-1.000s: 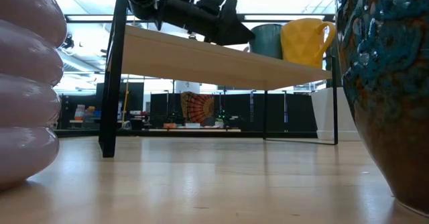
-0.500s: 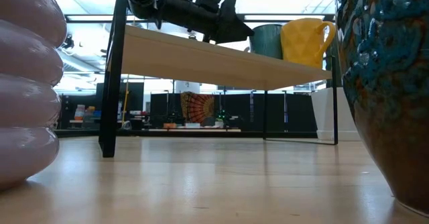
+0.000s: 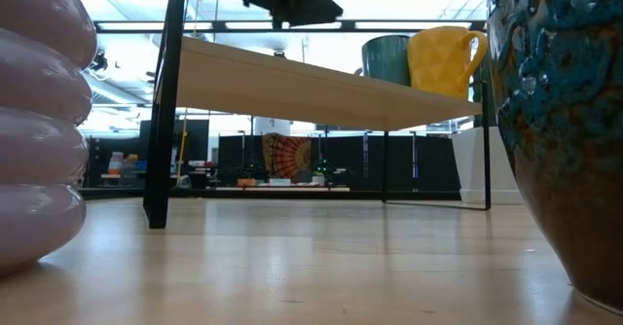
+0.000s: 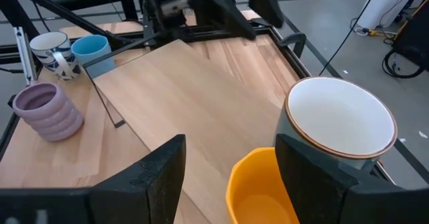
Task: Place coffee mugs
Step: Put the purple mug on the shelf
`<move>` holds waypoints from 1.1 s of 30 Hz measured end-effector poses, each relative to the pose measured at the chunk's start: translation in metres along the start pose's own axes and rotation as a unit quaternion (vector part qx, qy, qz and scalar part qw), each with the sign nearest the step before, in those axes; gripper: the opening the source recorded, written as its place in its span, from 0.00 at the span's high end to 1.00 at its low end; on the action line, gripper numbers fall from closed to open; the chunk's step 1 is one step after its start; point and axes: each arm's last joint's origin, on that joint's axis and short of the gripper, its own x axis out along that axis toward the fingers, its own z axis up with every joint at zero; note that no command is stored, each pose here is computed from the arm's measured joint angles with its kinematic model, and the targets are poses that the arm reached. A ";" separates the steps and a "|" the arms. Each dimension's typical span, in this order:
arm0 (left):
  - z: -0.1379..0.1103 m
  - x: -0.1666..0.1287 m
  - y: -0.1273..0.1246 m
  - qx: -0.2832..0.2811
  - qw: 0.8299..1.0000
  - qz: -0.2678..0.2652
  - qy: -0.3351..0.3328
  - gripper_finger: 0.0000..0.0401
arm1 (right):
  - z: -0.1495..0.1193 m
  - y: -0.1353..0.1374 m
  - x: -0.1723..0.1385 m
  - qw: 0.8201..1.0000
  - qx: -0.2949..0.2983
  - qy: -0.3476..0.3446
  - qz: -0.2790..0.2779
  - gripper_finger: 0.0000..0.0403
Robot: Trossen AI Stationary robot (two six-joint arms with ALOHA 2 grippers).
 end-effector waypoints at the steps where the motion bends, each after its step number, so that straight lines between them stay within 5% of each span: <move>1: 0.002 -0.004 0.000 0.006 1.000 0.003 0.003 0.61 | 0.000 0.000 0.000 1.000 0.002 0.000 0.000 0.41; 16: -0.001 -0.026 -0.014 0.039 0.995 -0.007 0.088 0.70 | 0.003 0.000 0.000 1.000 0.011 -0.015 0.001 0.41; 22: -0.037 -0.029 -0.024 0.023 0.995 -0.013 0.098 0.70 | 0.003 0.000 0.000 1.000 0.012 -0.017 0.000 0.41; 33: -0.040 -0.085 -0.017 -0.031 0.999 0.000 0.043 0.70 | 0.003 0.000 0.000 1.000 0.011 -0.016 -0.012 0.41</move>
